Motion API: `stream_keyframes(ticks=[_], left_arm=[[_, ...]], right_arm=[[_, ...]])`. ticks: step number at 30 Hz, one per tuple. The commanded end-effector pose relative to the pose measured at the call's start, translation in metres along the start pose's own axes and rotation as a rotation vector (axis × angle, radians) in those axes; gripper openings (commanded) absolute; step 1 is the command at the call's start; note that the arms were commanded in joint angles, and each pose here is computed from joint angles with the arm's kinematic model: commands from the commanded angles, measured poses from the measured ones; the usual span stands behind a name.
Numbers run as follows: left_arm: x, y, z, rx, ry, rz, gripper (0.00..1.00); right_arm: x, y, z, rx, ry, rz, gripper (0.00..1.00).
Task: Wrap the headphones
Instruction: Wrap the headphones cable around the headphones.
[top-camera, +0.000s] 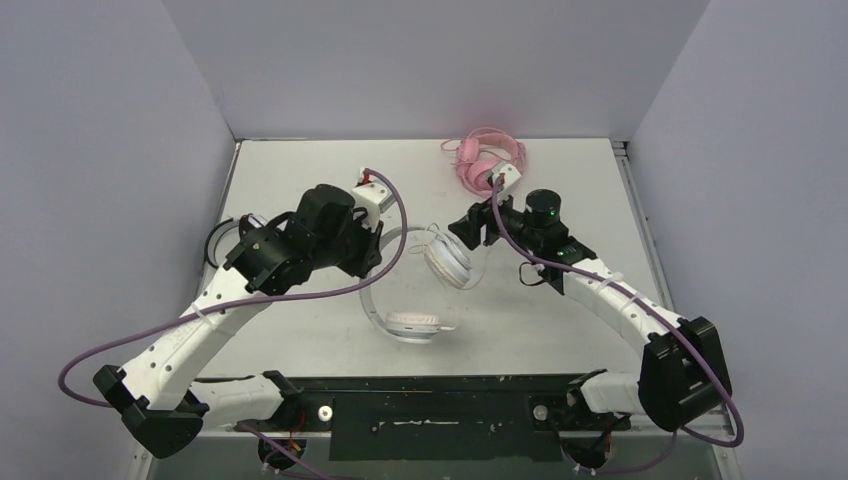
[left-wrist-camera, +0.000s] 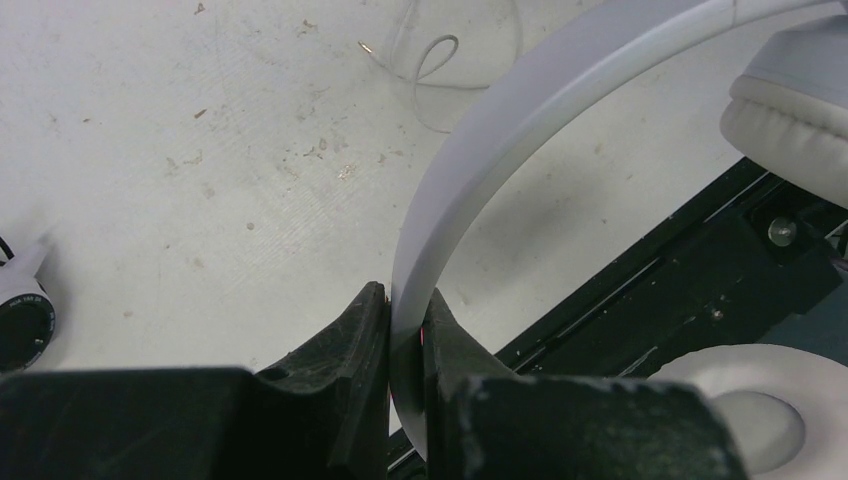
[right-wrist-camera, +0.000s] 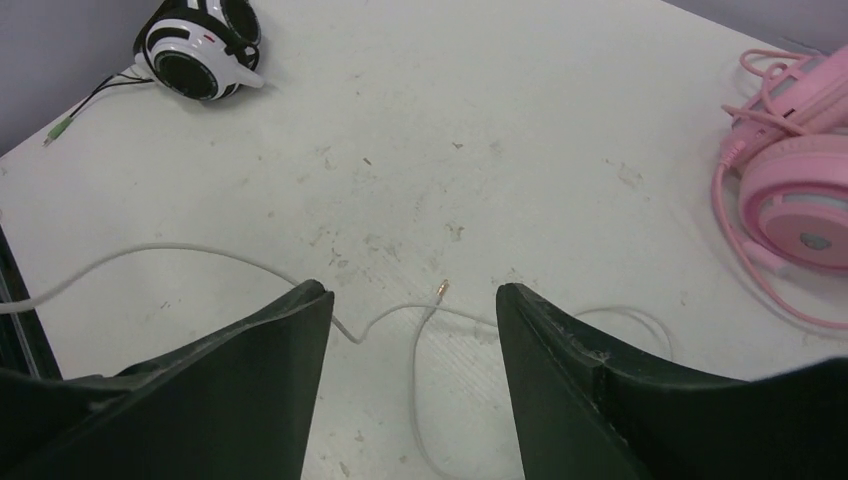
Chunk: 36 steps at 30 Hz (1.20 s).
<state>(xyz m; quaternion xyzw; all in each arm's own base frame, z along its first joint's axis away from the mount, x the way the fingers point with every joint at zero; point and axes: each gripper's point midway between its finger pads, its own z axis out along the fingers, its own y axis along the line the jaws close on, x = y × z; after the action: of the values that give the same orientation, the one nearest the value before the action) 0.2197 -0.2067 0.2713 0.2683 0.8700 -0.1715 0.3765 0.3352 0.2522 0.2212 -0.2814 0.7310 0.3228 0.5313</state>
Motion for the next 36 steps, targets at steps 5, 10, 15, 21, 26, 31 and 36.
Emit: stream_keyframes(ticks=[5,10,15,21,26,31,36], left_arm=[[-0.043,-0.029,-0.041,0.119,-0.106,-0.139,0.0],[-0.056,-0.034,-0.053,0.136,-0.112,-0.172,0.0],[-0.064,-0.039,-0.058,0.153,-0.112,-0.195,0.0],[-0.074,-0.047,-0.063,0.196,-0.12,-0.212,0.0],[-0.082,-0.052,-0.067,0.219,-0.128,-0.221,0.0],[-0.091,-0.055,-0.073,0.231,-0.143,-0.234,0.0],[-0.103,-0.058,-0.079,0.242,-0.168,-0.25,0.0]], right_arm=[[-0.024,0.029,-0.033,-0.144,-0.307,-0.098,0.77],[-0.009,0.045,-0.038,-0.221,-0.341,-0.151,0.87],[-0.008,0.045,-0.026,-0.213,-0.334,-0.203,0.97],[-0.019,0.038,-0.006,-0.203,-0.337,-0.241,0.98],[-0.019,0.041,0.018,-0.266,-0.314,-0.246,0.92],[-0.021,0.037,0.037,-0.271,-0.321,-0.231,0.75],[-0.024,0.038,0.046,-0.301,-0.348,-0.205,0.37]])
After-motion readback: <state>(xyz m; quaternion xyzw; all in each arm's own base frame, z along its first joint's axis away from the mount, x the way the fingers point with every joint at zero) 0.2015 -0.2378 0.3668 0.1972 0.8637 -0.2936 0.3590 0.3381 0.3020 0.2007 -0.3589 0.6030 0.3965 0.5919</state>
